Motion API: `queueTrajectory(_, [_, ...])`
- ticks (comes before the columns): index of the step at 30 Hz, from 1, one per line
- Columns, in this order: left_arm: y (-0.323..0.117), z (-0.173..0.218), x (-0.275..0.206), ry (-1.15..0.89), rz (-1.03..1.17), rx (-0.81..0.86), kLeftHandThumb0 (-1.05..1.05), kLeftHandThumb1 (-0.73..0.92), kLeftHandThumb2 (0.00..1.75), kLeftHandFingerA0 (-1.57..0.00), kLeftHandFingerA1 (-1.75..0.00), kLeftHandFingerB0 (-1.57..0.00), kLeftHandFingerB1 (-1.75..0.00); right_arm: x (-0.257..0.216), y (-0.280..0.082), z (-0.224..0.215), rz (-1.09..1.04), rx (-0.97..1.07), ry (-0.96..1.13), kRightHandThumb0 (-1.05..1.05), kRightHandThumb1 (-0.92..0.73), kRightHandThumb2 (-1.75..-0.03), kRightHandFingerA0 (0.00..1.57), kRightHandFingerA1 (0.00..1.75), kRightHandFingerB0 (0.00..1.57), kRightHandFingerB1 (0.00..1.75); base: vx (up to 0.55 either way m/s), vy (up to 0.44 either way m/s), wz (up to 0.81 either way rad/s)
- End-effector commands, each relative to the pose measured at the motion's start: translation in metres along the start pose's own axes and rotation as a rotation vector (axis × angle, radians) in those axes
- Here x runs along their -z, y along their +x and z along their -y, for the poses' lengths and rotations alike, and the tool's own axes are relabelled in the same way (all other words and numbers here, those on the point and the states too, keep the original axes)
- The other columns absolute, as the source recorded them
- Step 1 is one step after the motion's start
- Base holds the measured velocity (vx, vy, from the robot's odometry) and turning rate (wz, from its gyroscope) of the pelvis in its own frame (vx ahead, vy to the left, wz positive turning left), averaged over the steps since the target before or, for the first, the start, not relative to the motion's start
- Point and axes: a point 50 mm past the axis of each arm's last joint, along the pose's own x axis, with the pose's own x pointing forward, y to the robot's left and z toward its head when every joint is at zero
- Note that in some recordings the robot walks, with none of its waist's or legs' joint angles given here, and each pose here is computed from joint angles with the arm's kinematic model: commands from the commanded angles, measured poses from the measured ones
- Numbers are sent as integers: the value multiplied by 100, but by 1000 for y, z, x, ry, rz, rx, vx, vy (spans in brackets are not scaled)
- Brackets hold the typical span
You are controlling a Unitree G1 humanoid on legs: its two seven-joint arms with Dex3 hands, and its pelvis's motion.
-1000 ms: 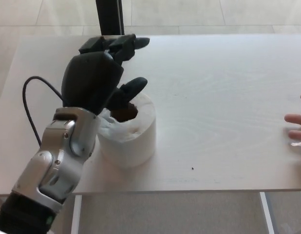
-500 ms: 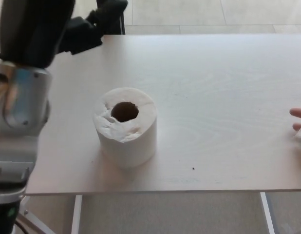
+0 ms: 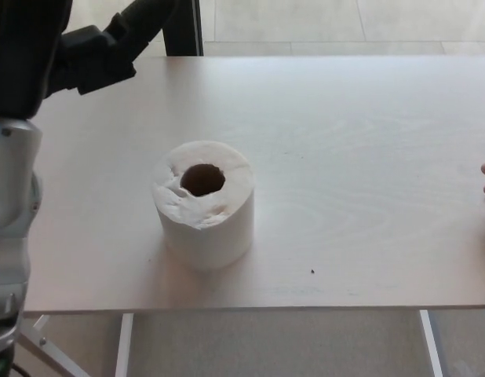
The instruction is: A toilet paper roll is kept in the middle of the desk infront of the robot. The robot places its left hand on the top of the toilet paper roll to hold it still and uses its right hand to tear off a piece of toilet paper from it and hands the paper to a person
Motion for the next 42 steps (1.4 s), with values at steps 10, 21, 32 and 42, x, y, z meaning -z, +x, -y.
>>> queueTrajectory(10, [-13, 4, 10, -31, -65, 19, -40, 66, 64, -9, -57, -27, -44, 6, -19, 17, -13, -66, 222, -96, -57, -90, 0, 26, 0, 16, 0, 0, 0])
queueTrajectory(21, [-23, 4, 18, -14, -110, 24, -41, 67, 64, -11, -57, -31, -44, 65, -59, 86, 7, 42, 401, -89, -50, -85, 0, 28, 0, 0, 0, 0, 0])
queueTrajectory(32, [-30, 6, 23, -12, -133, 21, -32, 44, 96, -11, -56, -26, -58, 105, -110, 117, 47, -61, 570, -87, -50, -81, 0, 23, 0, 1, 0, 0, 0])
queueTrajectory(42, [-77, -17, 43, -45, -269, -77, -40, 63, 64, -16, -59, -25, -48, 172, -207, 30, -119, 400, 1310, -32, -60, -57, 39, 52, 37, 37, 0, 0, 0])
